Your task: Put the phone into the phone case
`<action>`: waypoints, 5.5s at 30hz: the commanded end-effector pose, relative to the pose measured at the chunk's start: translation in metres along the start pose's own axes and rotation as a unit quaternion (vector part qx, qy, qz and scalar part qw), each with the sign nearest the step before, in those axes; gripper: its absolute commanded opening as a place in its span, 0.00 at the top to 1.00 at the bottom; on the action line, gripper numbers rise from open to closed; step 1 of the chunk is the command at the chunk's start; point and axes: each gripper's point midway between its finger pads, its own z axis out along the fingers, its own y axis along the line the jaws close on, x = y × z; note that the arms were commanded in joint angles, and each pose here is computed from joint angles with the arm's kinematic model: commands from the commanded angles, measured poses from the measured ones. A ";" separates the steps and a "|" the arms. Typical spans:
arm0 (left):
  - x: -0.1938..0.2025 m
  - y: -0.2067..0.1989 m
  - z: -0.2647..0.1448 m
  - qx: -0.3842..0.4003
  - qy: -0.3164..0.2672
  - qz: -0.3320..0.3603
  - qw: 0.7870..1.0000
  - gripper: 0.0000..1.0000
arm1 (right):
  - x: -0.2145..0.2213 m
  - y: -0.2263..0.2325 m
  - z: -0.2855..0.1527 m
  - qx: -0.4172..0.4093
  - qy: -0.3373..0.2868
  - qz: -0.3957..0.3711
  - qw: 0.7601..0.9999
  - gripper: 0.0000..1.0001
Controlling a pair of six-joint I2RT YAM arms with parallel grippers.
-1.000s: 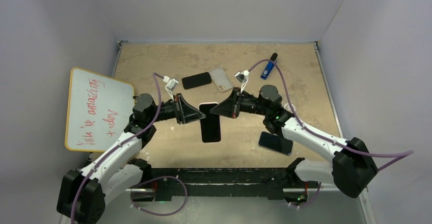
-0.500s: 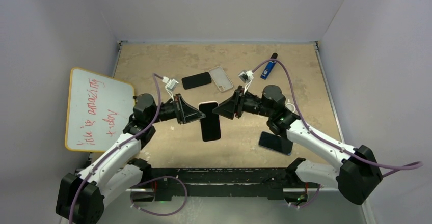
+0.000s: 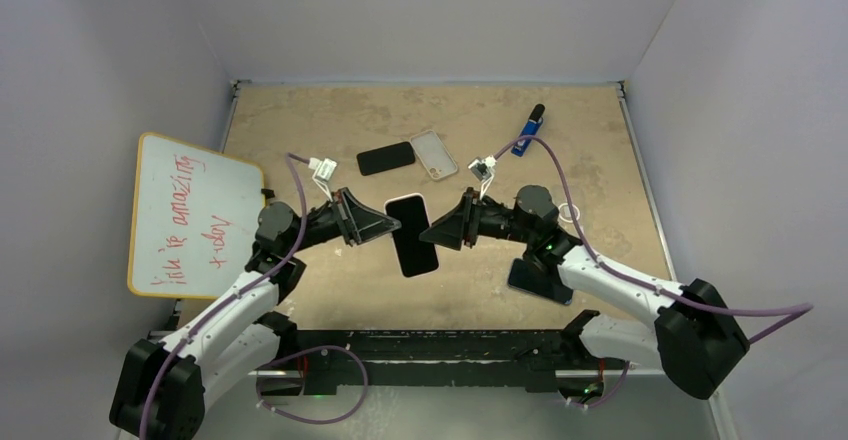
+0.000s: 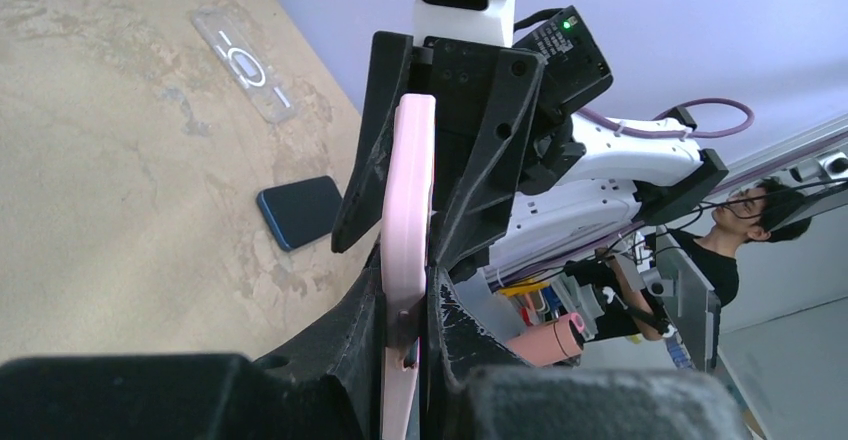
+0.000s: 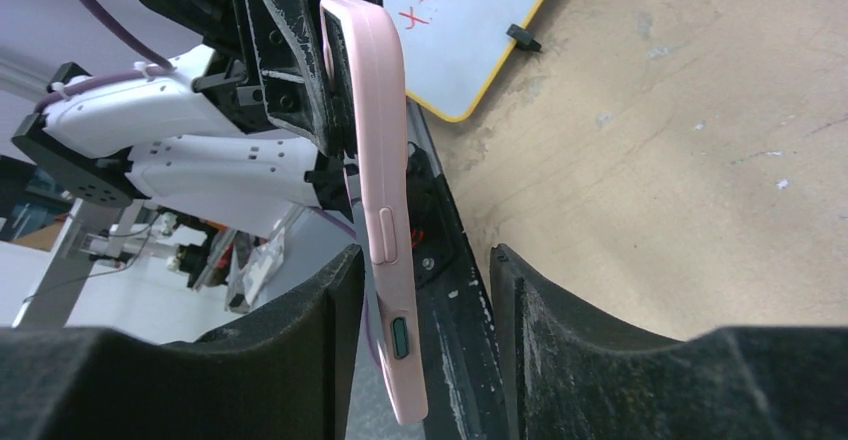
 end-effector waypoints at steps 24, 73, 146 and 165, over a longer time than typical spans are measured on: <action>0.008 0.015 -0.004 -0.024 -0.004 -0.036 0.999 0.44 | -0.072 0.021 -0.001 -0.019 -0.177 0.039 0.983 1.00; -0.033 0.058 0.003 -0.179 -0.024 0.040 0.983 0.48 | -0.027 -0.003 0.024 -0.040 -0.074 0.054 0.995 1.00; -0.042 0.083 -0.052 -0.353 0.069 0.205 0.910 0.11 | -0.020 -0.220 -0.058 0.450 -0.030 0.159 0.878 0.49; -0.041 0.076 -0.049 -0.336 0.072 0.211 0.915 0.11 | 0.018 -0.189 -0.225 0.782 -0.188 0.348 0.481 0.18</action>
